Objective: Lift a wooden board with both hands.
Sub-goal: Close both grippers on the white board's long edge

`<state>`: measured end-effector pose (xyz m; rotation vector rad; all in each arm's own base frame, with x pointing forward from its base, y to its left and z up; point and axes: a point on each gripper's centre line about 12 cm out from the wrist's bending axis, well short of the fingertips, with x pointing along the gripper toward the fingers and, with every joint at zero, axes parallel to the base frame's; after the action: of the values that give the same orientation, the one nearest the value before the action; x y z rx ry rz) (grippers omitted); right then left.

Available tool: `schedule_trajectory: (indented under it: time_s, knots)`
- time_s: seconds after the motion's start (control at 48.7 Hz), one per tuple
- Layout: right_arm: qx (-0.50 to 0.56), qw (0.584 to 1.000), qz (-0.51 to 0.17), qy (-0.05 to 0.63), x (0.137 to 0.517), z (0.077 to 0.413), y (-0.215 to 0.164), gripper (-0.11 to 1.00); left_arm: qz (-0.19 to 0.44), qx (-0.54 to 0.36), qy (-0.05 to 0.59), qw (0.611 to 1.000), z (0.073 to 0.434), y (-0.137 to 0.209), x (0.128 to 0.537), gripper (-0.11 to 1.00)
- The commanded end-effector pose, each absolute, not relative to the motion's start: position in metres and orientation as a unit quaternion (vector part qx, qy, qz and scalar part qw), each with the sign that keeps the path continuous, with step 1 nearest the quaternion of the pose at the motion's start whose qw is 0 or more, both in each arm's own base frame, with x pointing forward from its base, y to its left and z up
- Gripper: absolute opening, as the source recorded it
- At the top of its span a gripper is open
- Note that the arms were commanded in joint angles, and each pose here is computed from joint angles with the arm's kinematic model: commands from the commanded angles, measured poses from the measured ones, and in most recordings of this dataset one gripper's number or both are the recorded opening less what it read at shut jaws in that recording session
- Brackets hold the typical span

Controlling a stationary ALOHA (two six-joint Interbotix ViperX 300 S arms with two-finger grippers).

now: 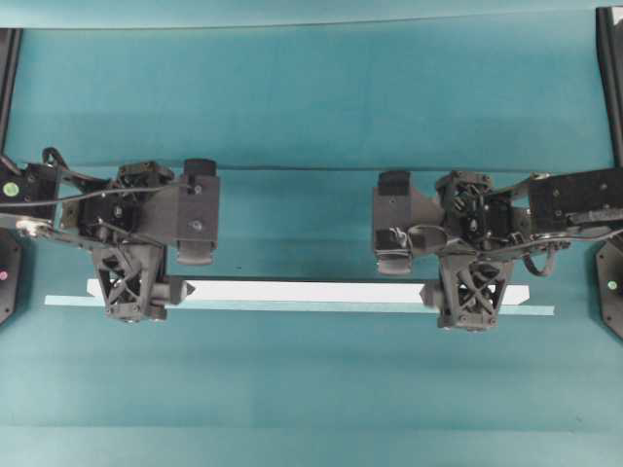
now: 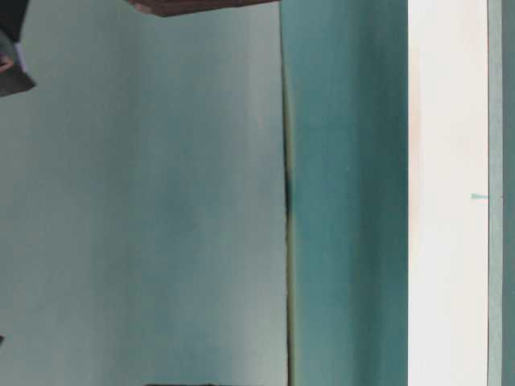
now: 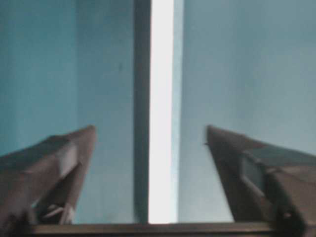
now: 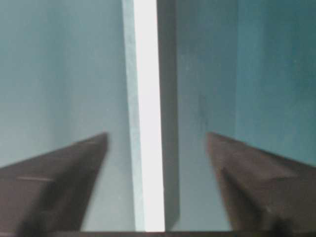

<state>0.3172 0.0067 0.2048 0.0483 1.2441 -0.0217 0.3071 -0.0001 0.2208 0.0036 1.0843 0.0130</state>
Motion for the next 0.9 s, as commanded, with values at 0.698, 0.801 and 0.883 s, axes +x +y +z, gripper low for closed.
schedule_trajectory:
  time_s: [0.698, 0.801, 0.883]
  knots:
    - [0.04, 0.818, -0.024, 0.573, 0.322, 0.15, 0.005, 0.95, 0.011, -0.015, 0.524, 0.851, 0.15, -0.005, 0.31, 0.98]
    - [0.041, 0.819, -0.026, 0.572, 0.325, 0.14, 0.004, 0.95, 0.011, -0.016, 0.522, 0.852, 0.141, -0.004, 0.312, 0.98]
    - [0.041, 0.82, -0.027, 0.571, 0.326, 0.132, 0.003, 0.95, 0.012, -0.016, 0.522, 0.853, 0.133, -0.003, 0.314, 0.98]
